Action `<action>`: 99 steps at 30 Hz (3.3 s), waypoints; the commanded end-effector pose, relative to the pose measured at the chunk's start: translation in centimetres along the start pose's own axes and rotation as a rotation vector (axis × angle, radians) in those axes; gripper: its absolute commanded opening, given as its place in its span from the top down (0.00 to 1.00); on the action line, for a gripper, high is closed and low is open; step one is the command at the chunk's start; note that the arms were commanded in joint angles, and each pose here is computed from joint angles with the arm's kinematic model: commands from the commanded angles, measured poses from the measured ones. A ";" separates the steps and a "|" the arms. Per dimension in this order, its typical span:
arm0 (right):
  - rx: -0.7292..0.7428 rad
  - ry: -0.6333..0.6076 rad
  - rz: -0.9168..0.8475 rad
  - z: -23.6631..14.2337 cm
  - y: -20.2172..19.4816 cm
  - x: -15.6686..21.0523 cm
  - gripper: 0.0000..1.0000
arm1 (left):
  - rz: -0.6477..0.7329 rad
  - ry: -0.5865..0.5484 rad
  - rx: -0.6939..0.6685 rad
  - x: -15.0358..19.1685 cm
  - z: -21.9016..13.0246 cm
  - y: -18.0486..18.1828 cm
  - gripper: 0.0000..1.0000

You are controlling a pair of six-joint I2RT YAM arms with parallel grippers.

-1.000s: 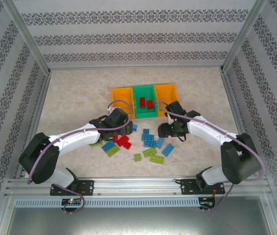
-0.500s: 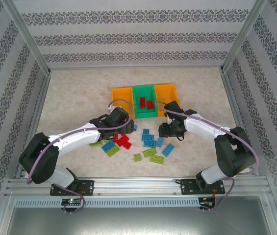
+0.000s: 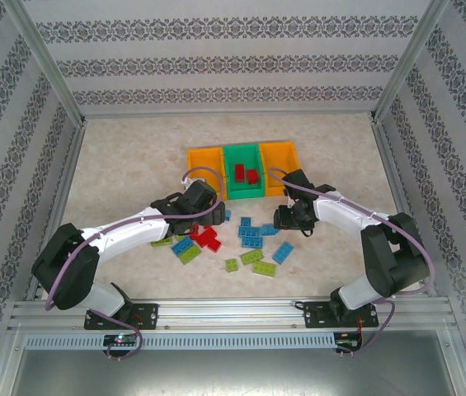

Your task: Sort the legos into containers by color

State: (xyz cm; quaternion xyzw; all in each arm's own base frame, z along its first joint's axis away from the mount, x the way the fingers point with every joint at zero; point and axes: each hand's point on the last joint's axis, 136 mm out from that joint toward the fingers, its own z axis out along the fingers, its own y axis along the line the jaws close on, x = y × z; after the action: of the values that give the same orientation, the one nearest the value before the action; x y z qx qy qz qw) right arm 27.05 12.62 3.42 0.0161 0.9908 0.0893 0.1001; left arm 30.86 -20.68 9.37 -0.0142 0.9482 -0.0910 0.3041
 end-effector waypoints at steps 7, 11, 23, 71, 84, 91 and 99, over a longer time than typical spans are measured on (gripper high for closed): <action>0.009 0.013 0.006 1.0 -0.3 -0.1 0.51 | 0.025 -0.005 0.015 -0.2 0.0 -1.0 0.01; 0.010 0.020 0.004 1.4 -0.3 -0.1 0.56 | 0.026 -0.002 0.011 0.0 0.0 -1.0 0.01; 0.031 0.000 -0.012 1.0 -0.5 -0.6 0.56 | 0.026 0.001 0.010 0.1 0.2 -1.1 0.01; -0.316 -0.243 0.034 -2.6 13.0 -18.3 0.68 | 0.034 0.027 -0.129 1.1 -0.7 2.0 0.01; -0.326 -0.257 0.027 -3.0 13.7 -19.6 0.44 | 0.043 0.103 -0.162 3.3 -0.1 3.0 0.00; -0.324 -0.288 0.015 -4.8 13.0 -18.5 0.36 | 0.072 0.143 -0.120 4.8 0.8 2.7 0.09; -0.293 -0.293 0.023 -5.4 10.3 -17.2 0.32 | 0.086 0.173 -0.133 5.5 1.3 2.9 0.36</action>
State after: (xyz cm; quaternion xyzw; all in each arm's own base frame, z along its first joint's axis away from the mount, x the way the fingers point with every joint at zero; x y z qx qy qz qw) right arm 43.29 22.31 13.40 0.0245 0.9422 0.2376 0.2350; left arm 27.79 -18.32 5.20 0.0038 0.9726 -0.0210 0.2313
